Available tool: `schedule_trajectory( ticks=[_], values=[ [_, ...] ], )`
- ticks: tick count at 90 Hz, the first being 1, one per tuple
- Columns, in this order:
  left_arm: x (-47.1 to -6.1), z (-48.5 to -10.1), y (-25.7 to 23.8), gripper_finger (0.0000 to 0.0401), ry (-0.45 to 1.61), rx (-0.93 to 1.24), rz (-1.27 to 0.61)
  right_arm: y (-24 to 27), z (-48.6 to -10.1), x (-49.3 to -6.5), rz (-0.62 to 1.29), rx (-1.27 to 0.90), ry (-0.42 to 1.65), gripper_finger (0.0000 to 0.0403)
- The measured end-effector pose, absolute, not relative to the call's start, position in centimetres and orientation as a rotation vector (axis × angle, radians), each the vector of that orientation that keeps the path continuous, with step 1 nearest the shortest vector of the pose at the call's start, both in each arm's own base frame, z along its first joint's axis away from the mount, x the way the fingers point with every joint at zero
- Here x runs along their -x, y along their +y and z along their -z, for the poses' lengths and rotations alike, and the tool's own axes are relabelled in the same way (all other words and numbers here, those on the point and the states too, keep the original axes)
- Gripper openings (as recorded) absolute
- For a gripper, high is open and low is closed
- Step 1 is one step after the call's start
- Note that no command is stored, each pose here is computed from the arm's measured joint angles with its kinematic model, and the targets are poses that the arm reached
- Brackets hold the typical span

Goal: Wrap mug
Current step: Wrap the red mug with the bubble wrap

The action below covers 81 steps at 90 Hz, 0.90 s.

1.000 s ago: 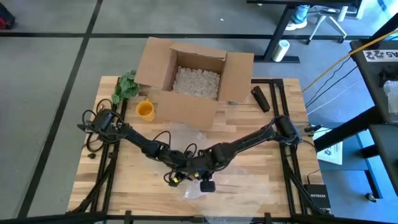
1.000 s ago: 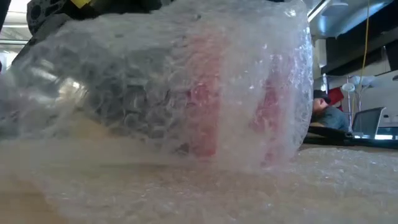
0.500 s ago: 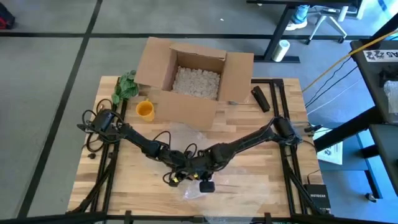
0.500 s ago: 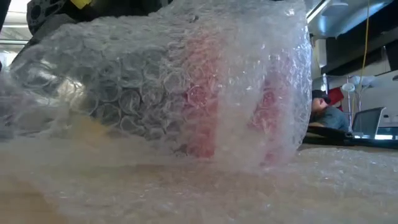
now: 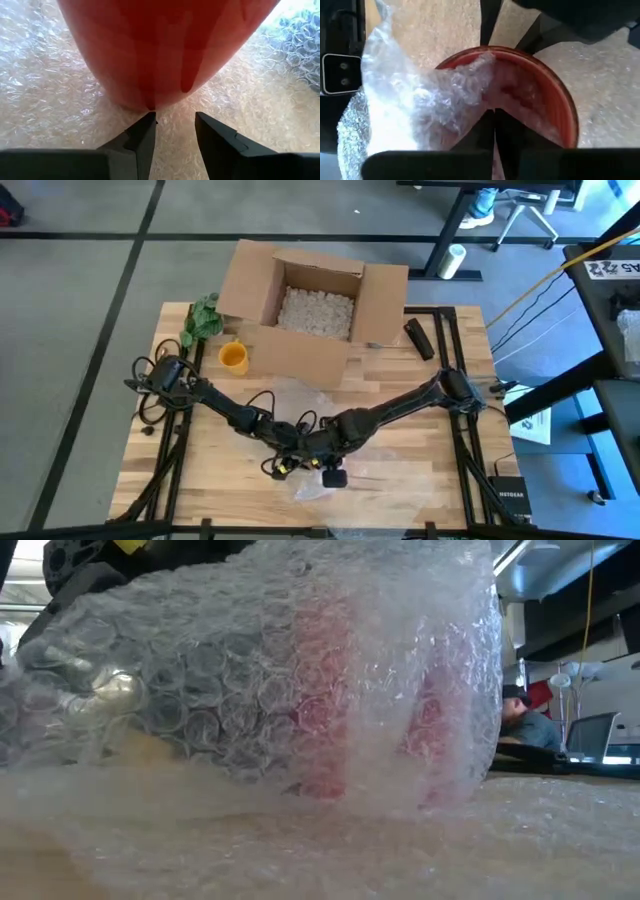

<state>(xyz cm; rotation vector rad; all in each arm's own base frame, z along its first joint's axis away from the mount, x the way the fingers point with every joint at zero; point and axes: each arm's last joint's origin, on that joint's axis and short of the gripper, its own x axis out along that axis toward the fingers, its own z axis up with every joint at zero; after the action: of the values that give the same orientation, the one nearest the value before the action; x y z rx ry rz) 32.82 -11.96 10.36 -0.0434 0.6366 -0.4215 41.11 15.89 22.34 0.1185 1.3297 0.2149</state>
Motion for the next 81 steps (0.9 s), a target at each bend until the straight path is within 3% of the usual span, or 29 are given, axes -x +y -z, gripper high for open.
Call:
schedule_trajectory(
  ticks=[27,64,81],
  values=[
    [-32.8,-10.4,-12.0,0.0121,0.635,0.044,0.421,16.0,-24.7,-41.0,-0.184,-0.083,1.319,0.0],
    [-32.8,-10.4,-12.0,0.0121,0.636,0.043,0.422,16.2,-25.1,-41.5,-0.197,-0.087,1.26,0.0],
    [-32.8,-10.3,-12.0,0.0121,0.637,0.043,0.421,16.4,-22.5,-41.8,-0.246,-0.12,1.231,0.0]
  ],
)
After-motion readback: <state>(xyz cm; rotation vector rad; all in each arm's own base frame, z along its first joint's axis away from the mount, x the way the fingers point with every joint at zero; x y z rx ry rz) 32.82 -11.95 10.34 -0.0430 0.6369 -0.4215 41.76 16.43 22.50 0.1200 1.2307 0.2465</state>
